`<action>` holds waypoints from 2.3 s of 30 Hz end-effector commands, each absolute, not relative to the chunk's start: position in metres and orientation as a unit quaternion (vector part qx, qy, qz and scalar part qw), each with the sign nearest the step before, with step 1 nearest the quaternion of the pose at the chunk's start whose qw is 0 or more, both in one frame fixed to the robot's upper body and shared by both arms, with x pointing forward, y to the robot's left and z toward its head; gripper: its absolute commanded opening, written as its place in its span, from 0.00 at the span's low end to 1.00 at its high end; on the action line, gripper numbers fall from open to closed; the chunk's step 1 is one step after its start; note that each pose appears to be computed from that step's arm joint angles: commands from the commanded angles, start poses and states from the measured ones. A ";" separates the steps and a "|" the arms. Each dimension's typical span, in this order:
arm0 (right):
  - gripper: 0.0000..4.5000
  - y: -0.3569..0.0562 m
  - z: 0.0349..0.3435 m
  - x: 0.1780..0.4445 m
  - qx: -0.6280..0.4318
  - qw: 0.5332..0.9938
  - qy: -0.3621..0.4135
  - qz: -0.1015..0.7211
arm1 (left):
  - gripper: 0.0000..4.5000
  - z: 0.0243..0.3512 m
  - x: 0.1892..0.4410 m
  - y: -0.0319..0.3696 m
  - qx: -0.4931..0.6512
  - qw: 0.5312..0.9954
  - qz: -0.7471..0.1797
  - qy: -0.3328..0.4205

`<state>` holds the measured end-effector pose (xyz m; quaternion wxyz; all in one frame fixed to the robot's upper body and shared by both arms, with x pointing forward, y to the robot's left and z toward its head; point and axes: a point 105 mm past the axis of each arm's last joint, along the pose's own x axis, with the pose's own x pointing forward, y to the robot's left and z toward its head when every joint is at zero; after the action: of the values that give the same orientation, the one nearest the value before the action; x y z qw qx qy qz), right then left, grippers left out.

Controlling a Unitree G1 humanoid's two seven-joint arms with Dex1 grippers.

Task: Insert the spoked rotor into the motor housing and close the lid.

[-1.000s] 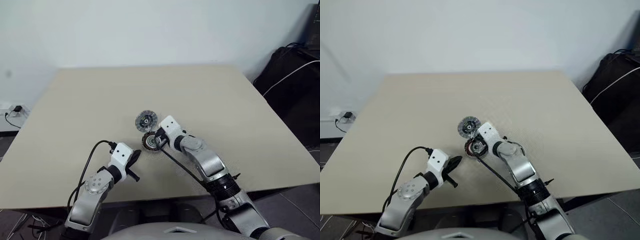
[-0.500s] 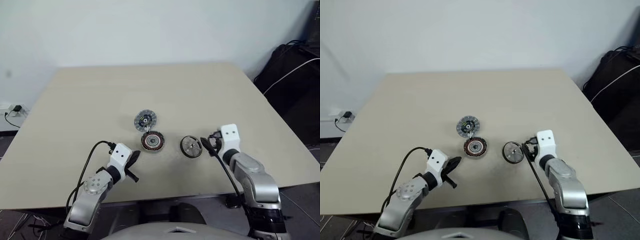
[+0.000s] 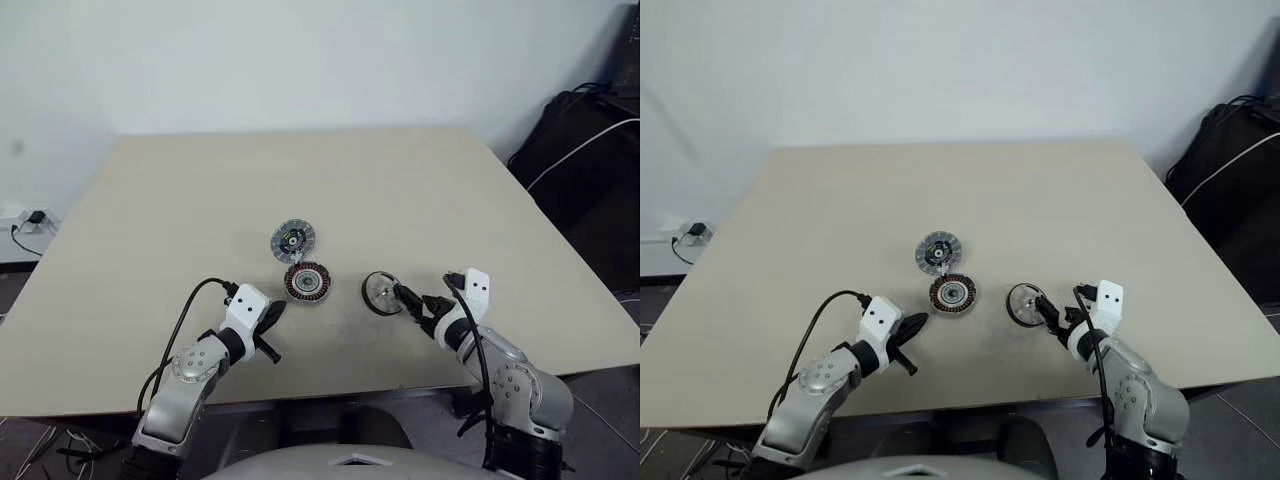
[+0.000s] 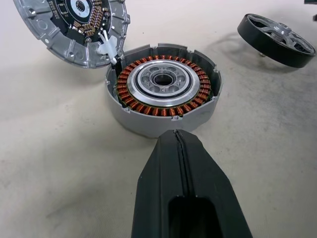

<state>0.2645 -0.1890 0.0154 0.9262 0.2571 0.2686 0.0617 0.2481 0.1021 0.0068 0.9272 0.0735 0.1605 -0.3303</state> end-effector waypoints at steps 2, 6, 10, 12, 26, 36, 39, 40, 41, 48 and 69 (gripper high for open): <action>0.93 -0.179 0.028 0.273 0.285 0.922 0.248 0.085 | 0.00 0.014 0.251 0.102 0.072 0.929 -0.332 0.149; 0.93 -0.168 0.030 0.277 0.294 0.917 0.253 0.098 | 0.00 0.014 0.250 0.103 0.071 0.930 -0.328 0.148; 0.93 -0.160 0.031 0.280 0.297 0.914 0.256 0.108 | 0.00 0.014 0.250 0.105 0.072 0.932 -0.323 0.149; 0.93 -0.158 0.032 0.281 0.296 0.914 0.254 0.109 | 0.00 0.013 0.250 0.106 0.072 0.933 -0.321 0.149; 0.93 -0.177 0.029 0.286 0.279 0.927 0.243 0.055 | 0.00 0.012 0.250 0.109 0.072 0.934 -0.315 0.152; 0.93 -0.169 0.012 0.282 0.291 0.915 0.276 0.048 | 0.00 0.012 0.251 0.111 0.074 0.934 -0.314 0.151; 0.93 -0.164 0.011 0.282 0.304 0.908 0.284 0.057 | 0.00 0.012 0.250 0.111 0.074 0.935 -0.313 0.151; 0.93 -0.162 0.011 0.281 0.310 0.905 0.286 0.063 | 0.00 0.012 0.250 0.110 0.073 0.935 -0.313 0.151; 0.93 -0.159 0.011 0.281 0.314 0.902 0.288 0.068 | 0.00 0.012 0.249 0.111 0.073 0.935 -0.312 0.151; 0.93 -0.149 0.014 0.280 0.348 0.886 0.289 0.097 | 0.00 0.013 0.248 0.110 0.071 0.937 -0.308 0.152; 0.21 -0.157 -0.004 0.267 0.387 0.867 0.305 0.068 | 0.00 0.010 0.247 0.111 0.072 0.936 -0.307 0.160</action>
<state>0.2647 -0.1561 -0.0074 0.8652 0.3843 0.3142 0.0713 0.2422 0.1123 -0.0026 0.9320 0.0686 0.1834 -0.3051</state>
